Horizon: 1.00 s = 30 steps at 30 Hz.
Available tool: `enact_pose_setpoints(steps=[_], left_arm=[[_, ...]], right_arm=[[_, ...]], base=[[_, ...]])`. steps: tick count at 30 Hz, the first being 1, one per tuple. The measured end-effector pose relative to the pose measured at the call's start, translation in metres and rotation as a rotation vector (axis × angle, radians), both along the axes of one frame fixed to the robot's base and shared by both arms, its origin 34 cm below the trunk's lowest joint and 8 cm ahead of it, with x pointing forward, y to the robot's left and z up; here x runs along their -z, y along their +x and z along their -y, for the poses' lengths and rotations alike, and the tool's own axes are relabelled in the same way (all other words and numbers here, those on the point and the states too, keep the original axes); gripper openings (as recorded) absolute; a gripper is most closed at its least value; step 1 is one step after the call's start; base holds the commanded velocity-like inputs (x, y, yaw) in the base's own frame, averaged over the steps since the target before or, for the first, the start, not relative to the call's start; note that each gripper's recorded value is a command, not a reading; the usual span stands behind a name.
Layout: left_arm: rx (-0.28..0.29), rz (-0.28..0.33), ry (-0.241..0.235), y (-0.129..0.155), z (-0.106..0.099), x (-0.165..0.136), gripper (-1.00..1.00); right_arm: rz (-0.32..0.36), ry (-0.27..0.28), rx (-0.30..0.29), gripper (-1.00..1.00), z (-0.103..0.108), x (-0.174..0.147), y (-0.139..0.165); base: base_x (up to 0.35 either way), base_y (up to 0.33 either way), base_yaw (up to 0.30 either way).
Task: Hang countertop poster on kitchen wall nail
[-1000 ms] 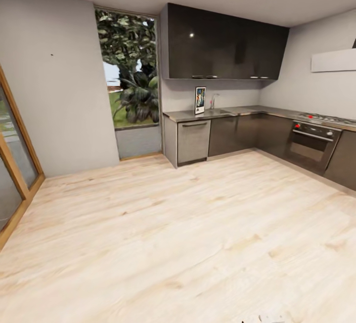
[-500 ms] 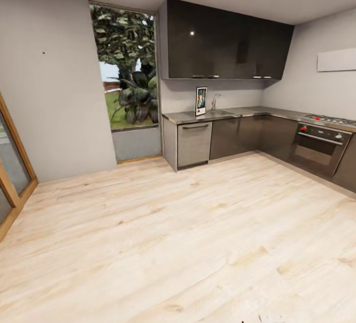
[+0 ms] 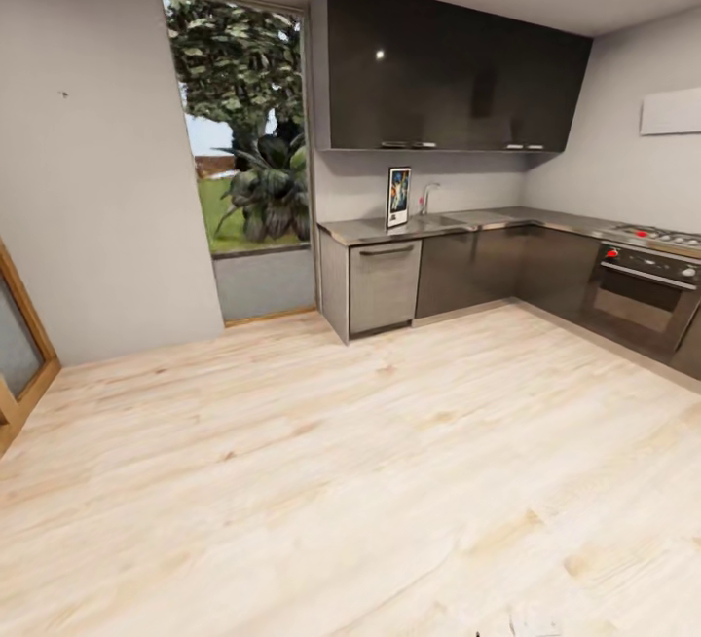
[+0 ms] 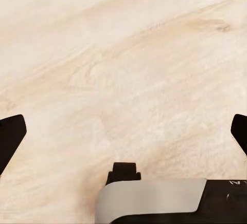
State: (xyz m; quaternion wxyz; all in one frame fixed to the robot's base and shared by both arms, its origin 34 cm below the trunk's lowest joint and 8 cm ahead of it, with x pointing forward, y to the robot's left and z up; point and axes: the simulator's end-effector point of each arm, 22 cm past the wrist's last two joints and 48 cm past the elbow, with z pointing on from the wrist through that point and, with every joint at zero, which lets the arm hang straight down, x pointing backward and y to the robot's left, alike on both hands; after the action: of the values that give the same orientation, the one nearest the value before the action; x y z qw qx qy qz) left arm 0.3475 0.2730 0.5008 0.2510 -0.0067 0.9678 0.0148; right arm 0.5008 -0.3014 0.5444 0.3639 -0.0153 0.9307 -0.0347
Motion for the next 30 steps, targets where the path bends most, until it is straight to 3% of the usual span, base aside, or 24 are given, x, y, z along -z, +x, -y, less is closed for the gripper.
enact_pose_setpoints(steps=[11, 19, 30], left_arm=[[0.0, -0.012, 0.0, -0.0038, -0.0001, 0.0025, 1.0], [0.0, -0.013, 0.0, -0.0043, -0.0002, 0.0027, 1.0], [0.004, -0.013, 0.013, -0.0038, -0.0089, 0.0023, 1.0]], right_arm=[[-0.012, 0.0, 0.0, 1.0, 0.0, 0.0045, -0.0035], [-0.013, 0.0, 0.0, 1.0, 0.0, 0.0047, -0.0037], [-0.013, 0.0, 0.0, 1.0, 0.0, 0.0047, -0.0036]], base=[[0.338, 0.0, -0.004], [0.338, 0.0, -0.188], [0.332, -0.06, -0.023]])
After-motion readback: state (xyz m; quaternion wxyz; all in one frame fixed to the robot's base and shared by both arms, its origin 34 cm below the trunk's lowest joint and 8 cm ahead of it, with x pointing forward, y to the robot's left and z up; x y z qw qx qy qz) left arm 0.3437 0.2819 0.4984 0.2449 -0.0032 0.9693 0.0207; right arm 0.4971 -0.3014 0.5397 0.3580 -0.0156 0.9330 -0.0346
